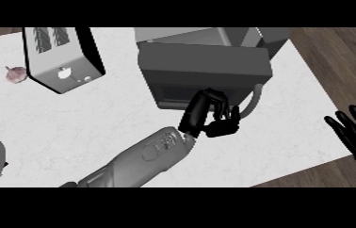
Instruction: Pick up the milk, place it into the microwave and close the microwave
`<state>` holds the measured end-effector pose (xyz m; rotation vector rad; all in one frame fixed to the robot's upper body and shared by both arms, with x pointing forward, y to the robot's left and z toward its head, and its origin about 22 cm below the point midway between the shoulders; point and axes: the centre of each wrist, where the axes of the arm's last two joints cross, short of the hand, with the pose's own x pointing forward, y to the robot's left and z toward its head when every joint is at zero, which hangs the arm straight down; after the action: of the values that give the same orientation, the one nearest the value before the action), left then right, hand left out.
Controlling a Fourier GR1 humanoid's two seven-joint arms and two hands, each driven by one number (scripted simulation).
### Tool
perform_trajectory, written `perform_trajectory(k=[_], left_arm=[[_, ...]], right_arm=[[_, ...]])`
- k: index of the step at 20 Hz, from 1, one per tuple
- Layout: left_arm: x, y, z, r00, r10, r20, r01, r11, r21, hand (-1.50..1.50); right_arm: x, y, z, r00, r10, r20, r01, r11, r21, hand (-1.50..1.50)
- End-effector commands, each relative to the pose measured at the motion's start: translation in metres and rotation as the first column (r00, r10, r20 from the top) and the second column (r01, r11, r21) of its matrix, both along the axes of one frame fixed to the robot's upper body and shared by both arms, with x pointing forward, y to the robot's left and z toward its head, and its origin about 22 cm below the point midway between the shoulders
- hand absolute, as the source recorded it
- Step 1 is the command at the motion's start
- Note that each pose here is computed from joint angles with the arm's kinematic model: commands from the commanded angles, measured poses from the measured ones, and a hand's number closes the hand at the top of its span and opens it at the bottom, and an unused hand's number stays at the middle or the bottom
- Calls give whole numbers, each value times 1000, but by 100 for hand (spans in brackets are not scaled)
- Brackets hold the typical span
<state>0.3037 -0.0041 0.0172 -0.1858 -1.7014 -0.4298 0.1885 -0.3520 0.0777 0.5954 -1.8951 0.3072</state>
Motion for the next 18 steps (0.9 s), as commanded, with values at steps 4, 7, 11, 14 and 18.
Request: perform_trajectory(k=[4,7,11,14,18], left_arm=[[36,3,27,995,92,38,-89,994,-70,150],[37,4,25,997,79,22,-77,993,-87,150],[42,7,28,994,94,-48,-100,985,-142,150],[43,10,22,988,142,-58,-149,979,-138,150],[48,13,19,986,161,-44,-165,978,-125,150]], right_arm=[[1,-6,8,1000,-22,-4,22,1000,-5,-150],[1,-6,16,1000,-4,21,4,1000,-1,-150],[2,-9,15,1000,-9,17,9,1000,15,-150],[5,-5,20,1000,-2,30,1,1000,28,-150],[5,-7,24,999,18,31,-18,1000,14,-150]])
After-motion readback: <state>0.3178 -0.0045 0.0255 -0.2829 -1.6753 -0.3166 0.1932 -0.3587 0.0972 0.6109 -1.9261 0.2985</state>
